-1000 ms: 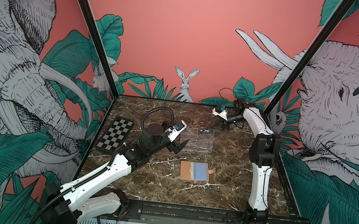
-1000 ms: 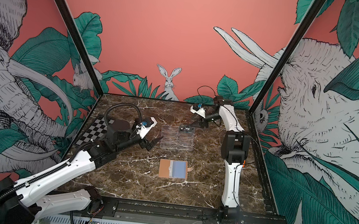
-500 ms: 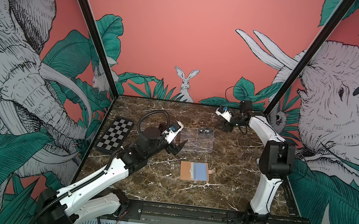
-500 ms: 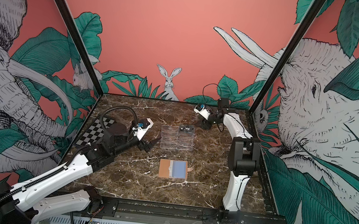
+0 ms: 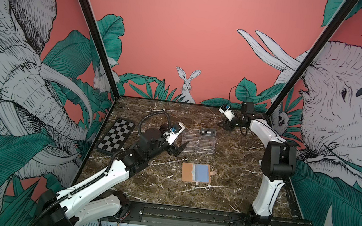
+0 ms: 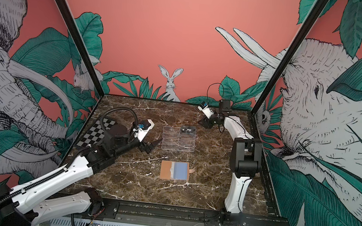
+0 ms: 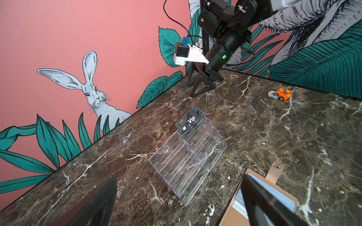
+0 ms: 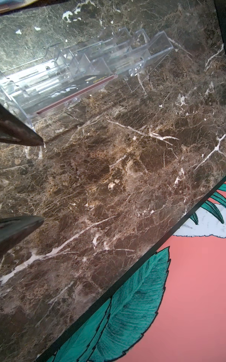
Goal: Take the credit cards out of the card holder
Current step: Touch the credit card in the storage box.
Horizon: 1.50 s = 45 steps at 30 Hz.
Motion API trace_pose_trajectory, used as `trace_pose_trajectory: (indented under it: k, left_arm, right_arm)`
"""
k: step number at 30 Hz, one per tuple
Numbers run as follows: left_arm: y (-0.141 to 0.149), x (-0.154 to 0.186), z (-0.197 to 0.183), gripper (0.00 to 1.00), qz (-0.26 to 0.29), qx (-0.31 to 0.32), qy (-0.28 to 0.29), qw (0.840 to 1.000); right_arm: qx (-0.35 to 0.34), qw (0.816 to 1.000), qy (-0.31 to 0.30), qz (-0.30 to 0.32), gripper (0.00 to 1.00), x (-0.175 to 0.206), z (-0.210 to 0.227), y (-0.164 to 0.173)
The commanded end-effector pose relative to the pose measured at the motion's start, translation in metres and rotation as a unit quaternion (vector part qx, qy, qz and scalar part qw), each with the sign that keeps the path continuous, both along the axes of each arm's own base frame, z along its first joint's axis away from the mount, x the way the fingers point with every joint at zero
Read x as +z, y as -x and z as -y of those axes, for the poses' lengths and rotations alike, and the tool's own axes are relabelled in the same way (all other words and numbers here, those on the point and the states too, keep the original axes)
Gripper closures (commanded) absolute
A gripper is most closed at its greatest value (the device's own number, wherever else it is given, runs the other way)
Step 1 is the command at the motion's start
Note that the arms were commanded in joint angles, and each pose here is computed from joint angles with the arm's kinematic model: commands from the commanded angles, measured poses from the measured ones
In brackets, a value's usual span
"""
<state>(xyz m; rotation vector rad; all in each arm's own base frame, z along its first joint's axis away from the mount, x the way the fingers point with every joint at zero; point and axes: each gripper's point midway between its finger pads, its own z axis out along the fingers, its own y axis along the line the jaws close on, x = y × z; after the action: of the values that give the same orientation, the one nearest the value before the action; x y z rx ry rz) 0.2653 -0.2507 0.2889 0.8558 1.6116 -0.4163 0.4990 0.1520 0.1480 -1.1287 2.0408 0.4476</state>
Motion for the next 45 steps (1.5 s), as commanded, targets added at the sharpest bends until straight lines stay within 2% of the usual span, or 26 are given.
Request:
trace_pose_trajectory:
  k: [1, 21, 33, 45]
  left_arm:
    - [0.003, 0.004, -0.005, 0.01, 0.002, 0.006, 0.014, 1.0]
    - [0.007, 0.003, -0.009, 0.01, -0.002, 0.005, 0.017, 1.0]
    - [0.01, 0.004, -0.013, 0.01, 0.0, 0.009, 0.018, 1.0]
    - [0.011, 0.002, -0.014, 0.01, -0.003, 0.01, 0.018, 1.0]
  right_arm:
    - [-0.007, 1.0, 0.002, -0.015, 0.44, -0.012, -0.001, 0.002]
    - [0.014, 0.999, 0.005, -0.046, 0.44, -0.029, -0.022, 0.018]
    - [-0.036, 0.997, 0.01, -0.068, 0.44, -0.029, -0.026, 0.02]
    - [-0.052, 0.996, 0.021, -0.062, 0.43, -0.027, -0.027, 0.017]
